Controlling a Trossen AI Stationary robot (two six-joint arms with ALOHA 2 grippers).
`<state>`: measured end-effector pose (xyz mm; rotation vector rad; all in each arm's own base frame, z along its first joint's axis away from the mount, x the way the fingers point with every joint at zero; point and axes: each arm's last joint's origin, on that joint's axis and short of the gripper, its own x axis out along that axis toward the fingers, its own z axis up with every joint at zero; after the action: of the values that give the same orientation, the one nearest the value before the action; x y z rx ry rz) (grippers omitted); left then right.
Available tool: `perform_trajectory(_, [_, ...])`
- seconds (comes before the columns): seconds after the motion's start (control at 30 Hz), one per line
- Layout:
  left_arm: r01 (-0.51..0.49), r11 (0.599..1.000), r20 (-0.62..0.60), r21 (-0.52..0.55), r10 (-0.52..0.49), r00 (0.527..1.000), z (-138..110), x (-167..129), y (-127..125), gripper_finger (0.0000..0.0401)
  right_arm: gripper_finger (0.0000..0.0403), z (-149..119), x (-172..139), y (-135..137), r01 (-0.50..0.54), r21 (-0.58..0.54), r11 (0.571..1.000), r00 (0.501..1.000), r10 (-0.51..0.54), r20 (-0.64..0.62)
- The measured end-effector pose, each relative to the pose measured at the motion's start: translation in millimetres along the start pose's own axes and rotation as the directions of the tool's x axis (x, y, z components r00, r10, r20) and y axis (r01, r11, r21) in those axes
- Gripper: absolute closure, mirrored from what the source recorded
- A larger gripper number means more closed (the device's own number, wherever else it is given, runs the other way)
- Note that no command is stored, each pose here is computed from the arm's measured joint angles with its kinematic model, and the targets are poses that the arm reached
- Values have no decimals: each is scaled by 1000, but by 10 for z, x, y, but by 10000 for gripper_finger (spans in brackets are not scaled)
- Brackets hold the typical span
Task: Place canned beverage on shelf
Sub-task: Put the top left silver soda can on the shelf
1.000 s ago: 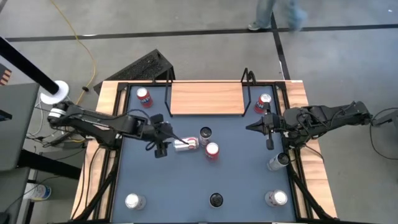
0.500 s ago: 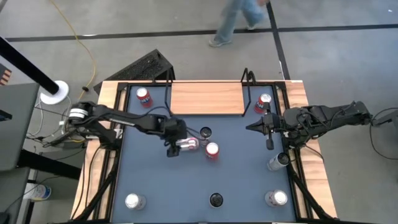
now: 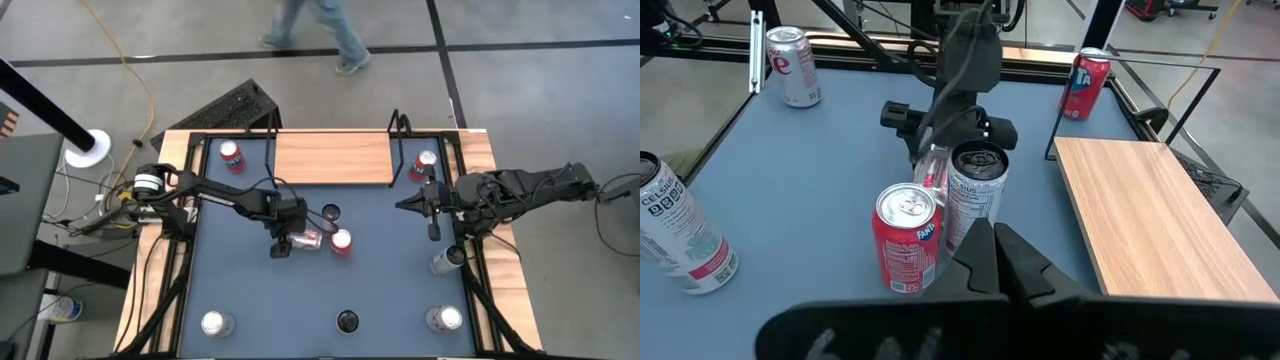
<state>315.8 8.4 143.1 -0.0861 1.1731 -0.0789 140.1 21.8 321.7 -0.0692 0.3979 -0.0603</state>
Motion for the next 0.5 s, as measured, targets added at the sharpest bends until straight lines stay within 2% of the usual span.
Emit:
perform_trajectory(0.13, [-18,1000,14,20,18,1000,2,-54,-40,111,403,-1,0,0,0,0,1000,1000,0,-1])
perform_trajectory(0.27, [-19,999,20,34,18,1000,-5,-129,-91,111,403,-1,-1,0,0,0,1000,1000,0,-1])
perform_trajectory(0.5, [-7,997,97,73,0,995,31,-367,-202,111,403,-1,-1,0,0,0,1000,1000,0,-1])
